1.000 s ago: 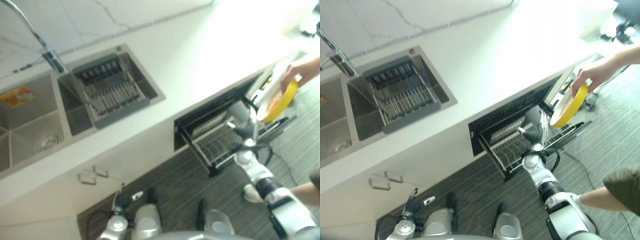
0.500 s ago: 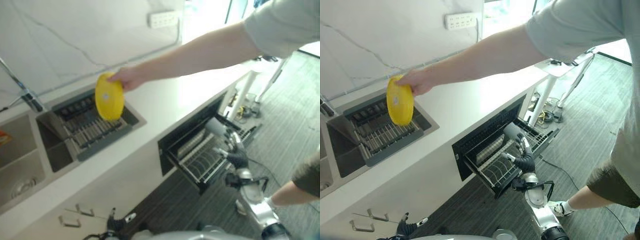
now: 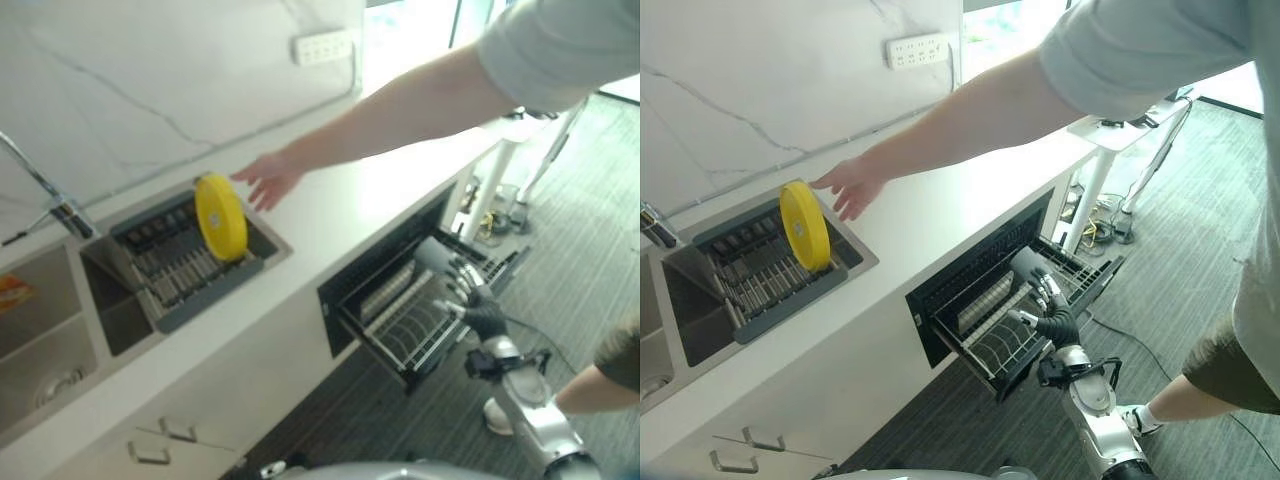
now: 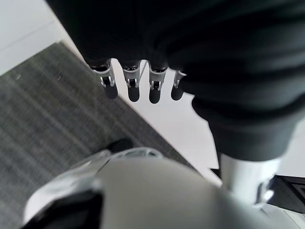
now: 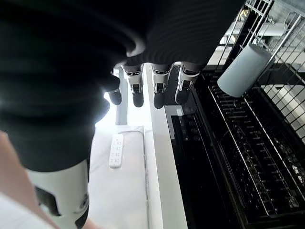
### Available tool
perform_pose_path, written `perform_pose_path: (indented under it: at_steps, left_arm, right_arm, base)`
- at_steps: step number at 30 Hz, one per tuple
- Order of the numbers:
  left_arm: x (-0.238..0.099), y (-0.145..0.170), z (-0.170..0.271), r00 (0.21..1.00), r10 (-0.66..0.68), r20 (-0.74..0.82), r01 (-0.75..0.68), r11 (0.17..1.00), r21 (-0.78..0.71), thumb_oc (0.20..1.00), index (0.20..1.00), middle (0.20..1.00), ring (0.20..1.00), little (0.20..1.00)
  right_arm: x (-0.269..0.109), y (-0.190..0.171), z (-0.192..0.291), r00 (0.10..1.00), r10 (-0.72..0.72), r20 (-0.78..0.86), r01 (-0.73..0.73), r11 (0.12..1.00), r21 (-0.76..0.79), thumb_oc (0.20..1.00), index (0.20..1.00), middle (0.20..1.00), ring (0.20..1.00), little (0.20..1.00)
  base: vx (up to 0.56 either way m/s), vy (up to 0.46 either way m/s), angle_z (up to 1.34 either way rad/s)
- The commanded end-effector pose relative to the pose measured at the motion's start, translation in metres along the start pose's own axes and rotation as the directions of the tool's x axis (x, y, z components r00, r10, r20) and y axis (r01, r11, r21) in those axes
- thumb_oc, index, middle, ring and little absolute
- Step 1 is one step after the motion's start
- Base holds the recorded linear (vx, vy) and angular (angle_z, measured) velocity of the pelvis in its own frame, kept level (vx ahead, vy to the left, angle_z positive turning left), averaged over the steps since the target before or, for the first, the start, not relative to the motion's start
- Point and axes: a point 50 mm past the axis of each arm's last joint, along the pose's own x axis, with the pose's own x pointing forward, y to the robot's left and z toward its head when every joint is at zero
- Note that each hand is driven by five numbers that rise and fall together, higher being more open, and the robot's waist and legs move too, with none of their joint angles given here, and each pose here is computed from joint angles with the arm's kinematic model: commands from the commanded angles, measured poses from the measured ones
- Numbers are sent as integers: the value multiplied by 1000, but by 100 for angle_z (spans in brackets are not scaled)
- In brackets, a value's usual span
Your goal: Place the dishes in the dishwasher.
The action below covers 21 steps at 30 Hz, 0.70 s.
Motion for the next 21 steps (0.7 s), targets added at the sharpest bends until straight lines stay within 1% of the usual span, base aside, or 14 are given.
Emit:
perform_pose_path:
  at_steps: [1,6,7,10,12,13,14,16,19,21]
  left_arm:
    - [6,3,22,1000,-19,17,20,999,-33,1000,1000,1000,1000,1000]
    - [5,3,15,1000,-10,-9,9,998,-59,1000,1000,1000,1000,1000]
    - [5,3,10,999,-1,-52,-3,998,-66,1000,1000,1000,1000,1000]
    - [4,2,2,995,26,-96,-34,996,-78,1000,1000,1000,1000,1000]
    - [4,1,0,994,19,-112,-30,995,-98,1000,1000,1000,1000,1000]
    - [4,-3,-1,994,3,-110,-15,995,-101,1000,1000,1000,1000,1000]
    - [4,-3,-1,994,3,-109,-14,995,-99,1000,1000,1000,1000,1000]
    - [4,-7,-1,995,-16,-96,11,999,-50,1000,1000,1000,1000,1000]
    - [4,-7,2,997,-12,-70,11,1000,-15,1000,1000,1000,1000,1000]
    - [5,-7,8,999,-8,-41,9,1000,21,1000,1000,1000,1000,1000]
  right_arm:
    - [21,3,43,980,70,185,-70,998,-8,1000,1000,1000,1000,1000]
    - [22,10,54,965,110,238,-110,994,-11,1000,1000,1000,1000,1000]
    - [22,13,61,955,120,270,-121,993,-15,1000,1000,1000,1000,1000]
    - [24,18,76,929,141,341,-142,990,-23,1000,1000,1000,1000,1000]
    - [26,20,87,914,151,378,-152,988,-29,1000,1000,1000,1000,1000]
    - [28,24,103,882,163,441,-162,986,-41,1000,1000,1000,1000,1000]
    - [28,24,104,879,165,447,-162,986,-44,1000,1000,1000,1000,1000]
    - [35,28,124,840,183,510,-168,983,-76,1000,1000,1000,1000,1000]
    - [42,30,134,830,191,523,-179,981,-75,1000,1000,1000,1000,1000]
    - [49,29,140,834,175,524,-180,983,-42,1000,1000,1000,1000,1000]
  base:
    - [66,-19,10]
    - [53,-16,8]
    - [40,-14,14]
    - [32,-12,9]
    - [45,-12,19]
    - [51,-9,29]
    - [71,-6,35]
    - [104,11,33]
    - [78,16,25]
    - [53,9,22]
